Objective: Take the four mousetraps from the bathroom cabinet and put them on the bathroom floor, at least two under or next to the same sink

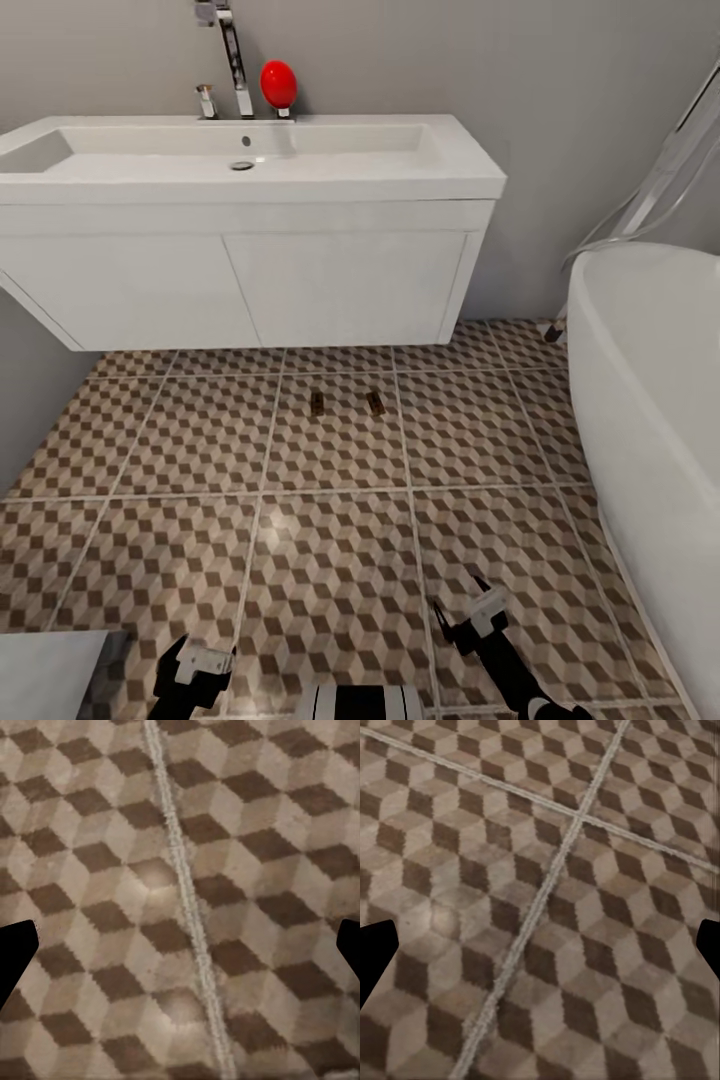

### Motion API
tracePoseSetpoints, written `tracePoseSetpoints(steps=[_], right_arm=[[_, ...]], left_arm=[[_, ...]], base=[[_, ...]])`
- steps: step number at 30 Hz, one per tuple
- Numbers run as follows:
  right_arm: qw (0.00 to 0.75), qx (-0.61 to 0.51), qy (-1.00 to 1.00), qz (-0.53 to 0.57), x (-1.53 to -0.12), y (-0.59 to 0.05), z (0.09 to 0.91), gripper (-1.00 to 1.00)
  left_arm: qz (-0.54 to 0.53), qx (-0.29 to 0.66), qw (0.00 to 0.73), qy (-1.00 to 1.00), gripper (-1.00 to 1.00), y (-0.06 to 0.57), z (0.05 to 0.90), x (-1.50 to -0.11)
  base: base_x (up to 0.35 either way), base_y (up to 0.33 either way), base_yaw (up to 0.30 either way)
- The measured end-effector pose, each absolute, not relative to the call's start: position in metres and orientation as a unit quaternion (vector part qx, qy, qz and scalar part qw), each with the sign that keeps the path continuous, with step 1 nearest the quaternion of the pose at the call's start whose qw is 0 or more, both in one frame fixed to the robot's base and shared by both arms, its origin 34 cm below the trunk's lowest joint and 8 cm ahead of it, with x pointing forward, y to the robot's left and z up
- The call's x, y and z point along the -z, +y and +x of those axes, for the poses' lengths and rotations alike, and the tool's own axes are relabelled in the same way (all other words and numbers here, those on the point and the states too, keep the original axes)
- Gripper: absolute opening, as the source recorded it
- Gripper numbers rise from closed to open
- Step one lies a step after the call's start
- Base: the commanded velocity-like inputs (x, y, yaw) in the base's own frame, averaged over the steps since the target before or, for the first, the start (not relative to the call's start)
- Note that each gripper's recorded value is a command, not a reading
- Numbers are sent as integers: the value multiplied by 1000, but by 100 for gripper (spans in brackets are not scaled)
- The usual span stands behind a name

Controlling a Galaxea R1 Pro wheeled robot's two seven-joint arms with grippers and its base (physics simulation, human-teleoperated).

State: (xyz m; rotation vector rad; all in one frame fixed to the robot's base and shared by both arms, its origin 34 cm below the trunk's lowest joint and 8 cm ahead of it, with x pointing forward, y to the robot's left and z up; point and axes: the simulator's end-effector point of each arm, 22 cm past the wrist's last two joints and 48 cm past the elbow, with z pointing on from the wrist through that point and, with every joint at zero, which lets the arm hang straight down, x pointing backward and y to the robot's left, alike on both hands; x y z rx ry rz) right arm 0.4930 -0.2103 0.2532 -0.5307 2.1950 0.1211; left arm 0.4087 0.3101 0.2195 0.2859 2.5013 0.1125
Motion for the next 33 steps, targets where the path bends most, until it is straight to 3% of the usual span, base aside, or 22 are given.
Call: tracePoseSetpoints(steps=[33], right_arm=[[421,-31,883,-204,-322,-247,478,100]], left_arm=[[106,-41,317,942,100,313,401,-293]], base=[[0,0,0]])
